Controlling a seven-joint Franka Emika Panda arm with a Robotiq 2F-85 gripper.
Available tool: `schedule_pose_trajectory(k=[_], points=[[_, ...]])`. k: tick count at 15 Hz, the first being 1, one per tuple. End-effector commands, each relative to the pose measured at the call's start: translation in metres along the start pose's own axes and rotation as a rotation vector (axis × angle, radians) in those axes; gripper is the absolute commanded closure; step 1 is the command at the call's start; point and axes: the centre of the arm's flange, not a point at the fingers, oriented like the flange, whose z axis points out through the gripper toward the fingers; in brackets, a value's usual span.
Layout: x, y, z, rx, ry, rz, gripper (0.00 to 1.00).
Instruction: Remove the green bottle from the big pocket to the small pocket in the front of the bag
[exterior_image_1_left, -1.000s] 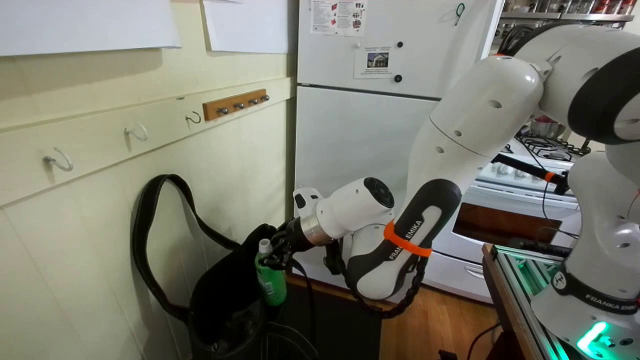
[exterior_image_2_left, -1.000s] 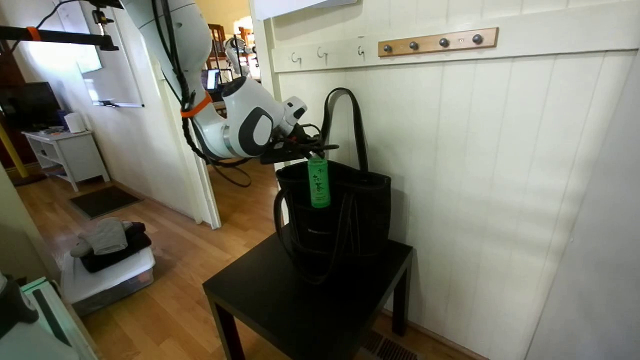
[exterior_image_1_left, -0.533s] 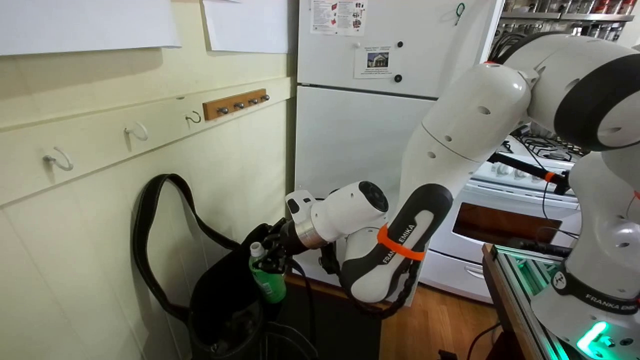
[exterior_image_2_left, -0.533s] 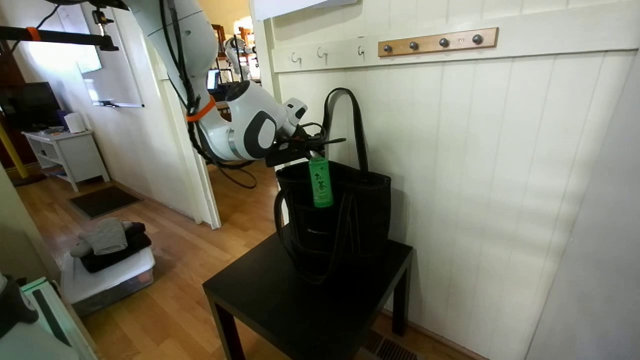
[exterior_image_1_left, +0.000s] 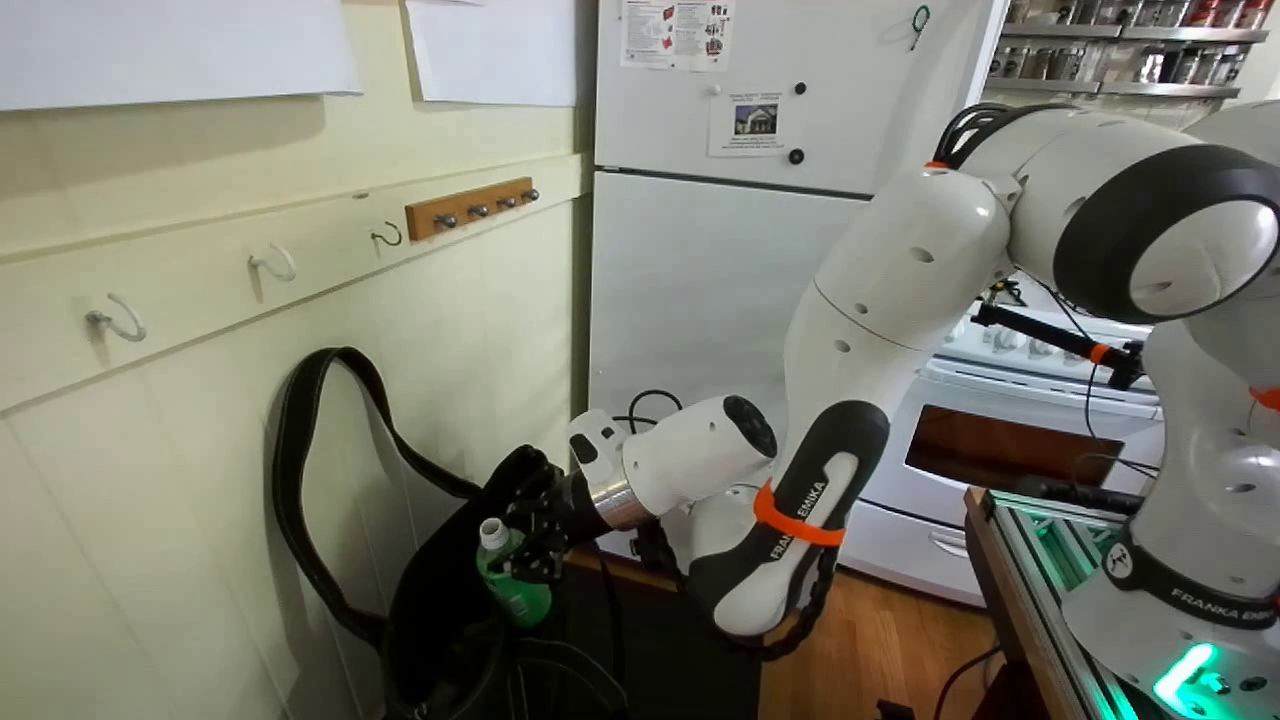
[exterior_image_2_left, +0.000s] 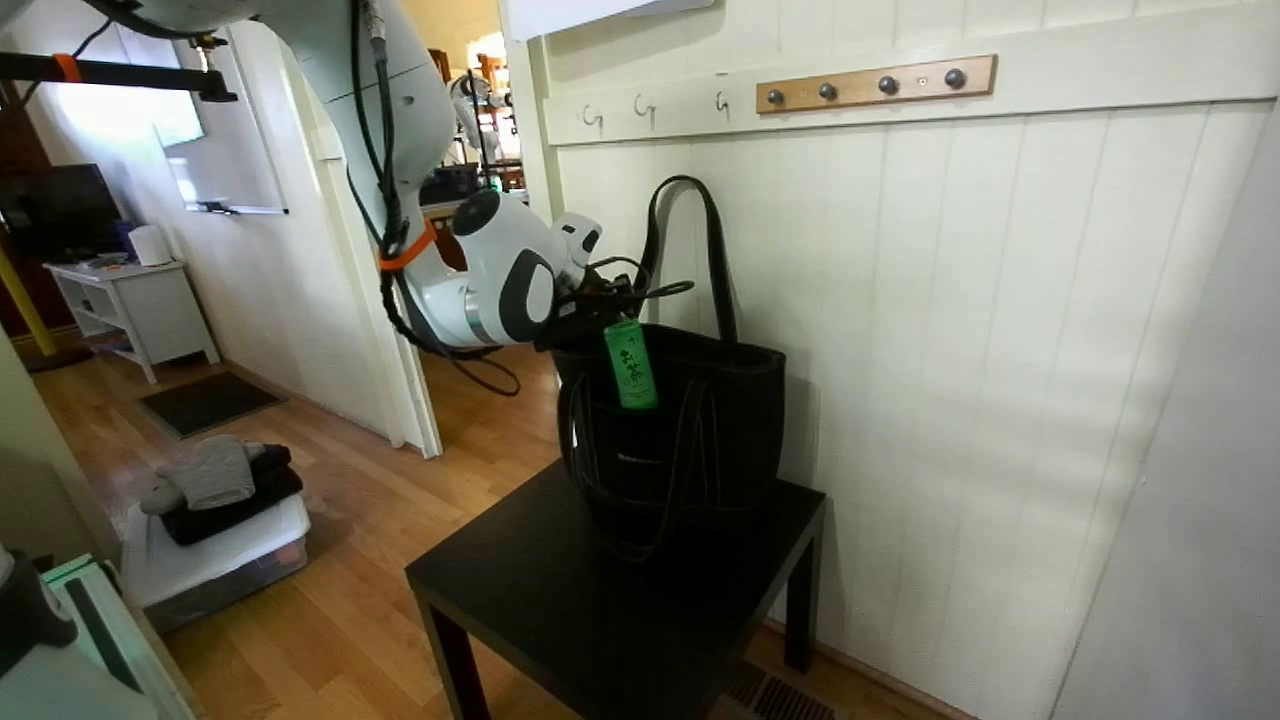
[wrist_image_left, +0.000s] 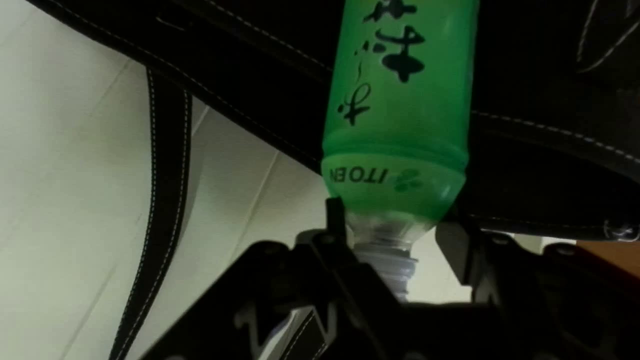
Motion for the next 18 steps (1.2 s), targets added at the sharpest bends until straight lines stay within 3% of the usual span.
schedule_pose_trajectory(k=[1, 13, 18], points=[[-0.017, -0.003, 0.015, 0.036, 0.034, -0.003, 0.76], [-0.053, 0.008, 0.047, 0.074, -0.037, 0.168, 0.76], [-0.059, 0.005, 0.045, 0.079, -0.111, 0.249, 0.76]])
